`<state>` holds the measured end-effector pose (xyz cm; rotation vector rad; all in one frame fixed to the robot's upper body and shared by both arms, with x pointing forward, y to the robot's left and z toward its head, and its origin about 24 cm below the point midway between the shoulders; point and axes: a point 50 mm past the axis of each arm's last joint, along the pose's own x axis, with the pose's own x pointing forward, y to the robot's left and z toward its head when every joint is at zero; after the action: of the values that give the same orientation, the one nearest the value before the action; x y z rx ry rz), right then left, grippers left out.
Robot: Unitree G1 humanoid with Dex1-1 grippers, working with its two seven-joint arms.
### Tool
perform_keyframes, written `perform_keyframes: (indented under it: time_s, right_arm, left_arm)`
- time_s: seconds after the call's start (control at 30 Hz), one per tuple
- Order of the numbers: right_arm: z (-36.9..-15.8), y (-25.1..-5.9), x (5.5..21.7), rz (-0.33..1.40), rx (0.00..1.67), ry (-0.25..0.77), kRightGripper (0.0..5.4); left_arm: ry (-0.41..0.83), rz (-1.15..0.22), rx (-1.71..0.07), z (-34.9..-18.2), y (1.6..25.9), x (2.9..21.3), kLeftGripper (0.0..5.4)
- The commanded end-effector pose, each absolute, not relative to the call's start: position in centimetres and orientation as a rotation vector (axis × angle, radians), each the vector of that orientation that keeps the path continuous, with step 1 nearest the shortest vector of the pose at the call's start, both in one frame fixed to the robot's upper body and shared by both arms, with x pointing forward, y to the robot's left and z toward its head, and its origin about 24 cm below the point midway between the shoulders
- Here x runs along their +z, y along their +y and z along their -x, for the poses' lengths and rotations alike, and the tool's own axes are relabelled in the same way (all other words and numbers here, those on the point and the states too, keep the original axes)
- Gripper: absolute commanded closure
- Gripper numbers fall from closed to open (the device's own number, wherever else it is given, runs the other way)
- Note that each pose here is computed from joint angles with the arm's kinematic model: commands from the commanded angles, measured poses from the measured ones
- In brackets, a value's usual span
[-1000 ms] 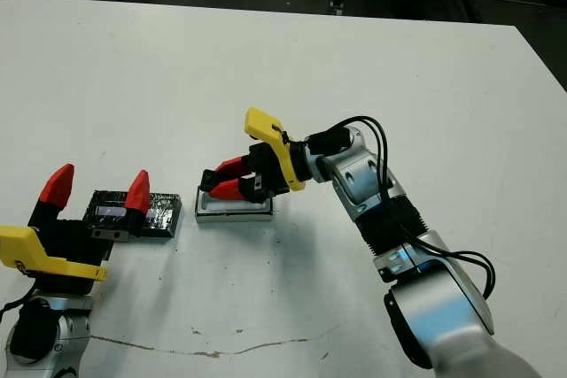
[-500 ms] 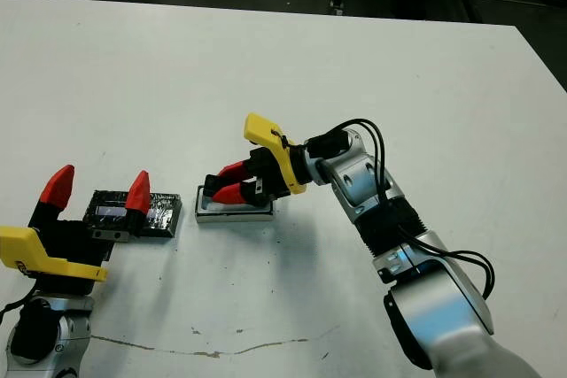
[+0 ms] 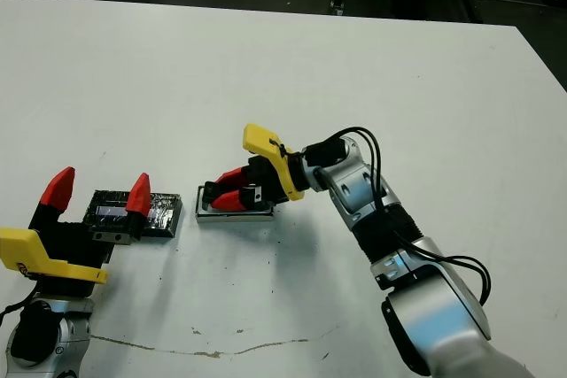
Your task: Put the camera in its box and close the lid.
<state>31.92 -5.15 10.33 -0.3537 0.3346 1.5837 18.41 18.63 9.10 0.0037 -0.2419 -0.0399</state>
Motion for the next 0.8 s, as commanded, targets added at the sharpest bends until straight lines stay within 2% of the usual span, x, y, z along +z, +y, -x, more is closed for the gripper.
perform_keyframes:
  time_s: [0.03,0.37,0.53,0.8]
  right_arm:
    - [-31.61,-5.76,9.31,0.366,1.582,0.382,3.75]
    - [-31.53,-5.58,9.51,0.391,1.597,0.423,3.75]
    - [-31.45,-5.57,9.42,0.378,1.608,0.422,3.22]
    - [-31.50,-5.61,9.33,0.357,1.622,0.406,1.99]
  left_arm:
    - [-0.222,-0.004,-0.038,-18.21,18.65,8.82,0.00]
    - [-0.221,0.006,-0.043,-18.20,18.61,8.72,0.00]
    - [-0.221,0.013,-0.047,-18.23,18.61,8.68,0.00]
    - [-0.218,0.026,-0.048,-18.24,18.57,8.64,0.00]
